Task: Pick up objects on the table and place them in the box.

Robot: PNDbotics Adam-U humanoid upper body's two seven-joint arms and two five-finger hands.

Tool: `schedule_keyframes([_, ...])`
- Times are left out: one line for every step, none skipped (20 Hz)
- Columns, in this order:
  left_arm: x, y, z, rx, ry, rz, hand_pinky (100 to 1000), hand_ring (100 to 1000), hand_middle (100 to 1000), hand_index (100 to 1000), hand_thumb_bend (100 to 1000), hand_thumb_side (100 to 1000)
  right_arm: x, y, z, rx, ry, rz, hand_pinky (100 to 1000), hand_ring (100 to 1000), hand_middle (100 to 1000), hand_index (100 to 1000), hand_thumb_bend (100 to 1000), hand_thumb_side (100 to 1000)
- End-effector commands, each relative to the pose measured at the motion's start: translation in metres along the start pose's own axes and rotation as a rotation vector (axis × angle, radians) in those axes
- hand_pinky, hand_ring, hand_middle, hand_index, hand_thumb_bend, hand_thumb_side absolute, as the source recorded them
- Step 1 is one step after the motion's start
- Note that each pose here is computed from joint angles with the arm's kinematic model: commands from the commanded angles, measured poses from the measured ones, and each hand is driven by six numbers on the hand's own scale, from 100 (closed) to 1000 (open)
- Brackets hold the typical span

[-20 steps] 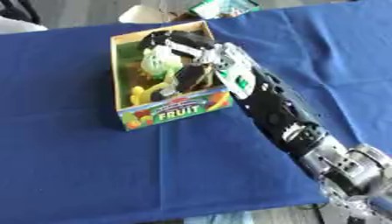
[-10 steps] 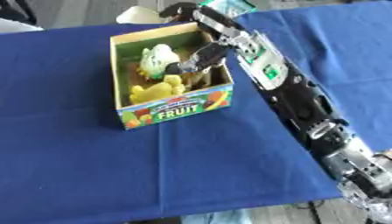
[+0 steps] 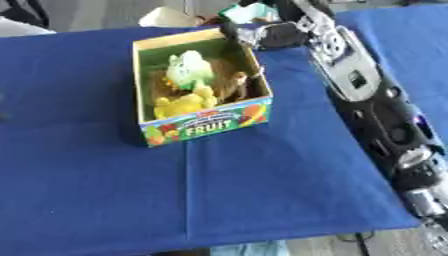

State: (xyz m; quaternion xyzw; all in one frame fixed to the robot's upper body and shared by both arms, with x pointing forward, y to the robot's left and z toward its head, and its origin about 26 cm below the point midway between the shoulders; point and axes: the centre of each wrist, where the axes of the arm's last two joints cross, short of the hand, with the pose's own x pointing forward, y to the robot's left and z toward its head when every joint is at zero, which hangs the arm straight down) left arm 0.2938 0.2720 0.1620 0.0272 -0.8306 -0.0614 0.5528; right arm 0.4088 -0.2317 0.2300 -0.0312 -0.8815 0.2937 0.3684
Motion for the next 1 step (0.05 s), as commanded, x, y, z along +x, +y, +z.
schedule_keyframes([0.0060,0.0063,-0.0009,0.014,-0.016,-0.019,546,653,659,780,281,611,0.0249,-0.0224,0.0023,-0.091,-0.060,-0.007,672,704,611,714,487,275])
